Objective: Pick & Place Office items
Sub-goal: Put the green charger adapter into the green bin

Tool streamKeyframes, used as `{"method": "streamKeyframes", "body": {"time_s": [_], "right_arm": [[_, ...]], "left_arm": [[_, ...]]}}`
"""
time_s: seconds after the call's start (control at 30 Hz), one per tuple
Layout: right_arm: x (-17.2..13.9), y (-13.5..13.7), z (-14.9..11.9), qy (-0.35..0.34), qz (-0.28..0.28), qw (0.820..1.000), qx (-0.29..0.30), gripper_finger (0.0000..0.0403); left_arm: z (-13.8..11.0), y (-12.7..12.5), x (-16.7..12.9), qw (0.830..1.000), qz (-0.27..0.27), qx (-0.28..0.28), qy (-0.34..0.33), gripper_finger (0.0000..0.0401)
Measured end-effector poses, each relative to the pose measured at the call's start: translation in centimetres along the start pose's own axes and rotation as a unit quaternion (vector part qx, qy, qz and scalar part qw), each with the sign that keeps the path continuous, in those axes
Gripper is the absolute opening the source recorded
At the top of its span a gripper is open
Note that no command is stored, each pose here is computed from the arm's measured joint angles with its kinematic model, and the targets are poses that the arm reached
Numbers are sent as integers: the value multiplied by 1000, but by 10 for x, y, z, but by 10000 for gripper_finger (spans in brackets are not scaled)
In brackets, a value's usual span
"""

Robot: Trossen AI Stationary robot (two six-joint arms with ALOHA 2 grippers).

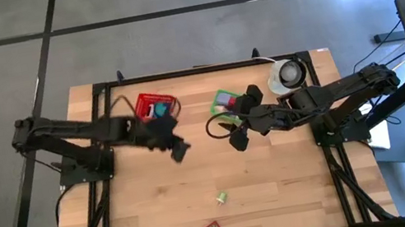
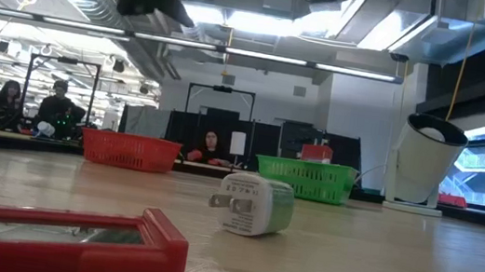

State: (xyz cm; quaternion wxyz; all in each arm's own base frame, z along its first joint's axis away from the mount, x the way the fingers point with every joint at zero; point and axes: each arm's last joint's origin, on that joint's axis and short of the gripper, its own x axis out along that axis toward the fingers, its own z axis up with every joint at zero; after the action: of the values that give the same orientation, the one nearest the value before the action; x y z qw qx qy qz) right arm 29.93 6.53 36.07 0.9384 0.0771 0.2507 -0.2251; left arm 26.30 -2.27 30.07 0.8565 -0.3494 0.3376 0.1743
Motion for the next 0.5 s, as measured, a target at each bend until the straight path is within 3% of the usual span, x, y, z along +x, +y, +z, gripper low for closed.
{"method": "streamKeyframes", "body": {"time_s": [0.4,0.5], "right_arm": [[4,2,-1,14,31,999,-25,277],[10,9,-6,41,85,990,-105,277]], "left_arm": [[-85,-56,5,998,-3,-64,-18,202],[-104,-68,13,998,-16,-48,-24,205]]}}
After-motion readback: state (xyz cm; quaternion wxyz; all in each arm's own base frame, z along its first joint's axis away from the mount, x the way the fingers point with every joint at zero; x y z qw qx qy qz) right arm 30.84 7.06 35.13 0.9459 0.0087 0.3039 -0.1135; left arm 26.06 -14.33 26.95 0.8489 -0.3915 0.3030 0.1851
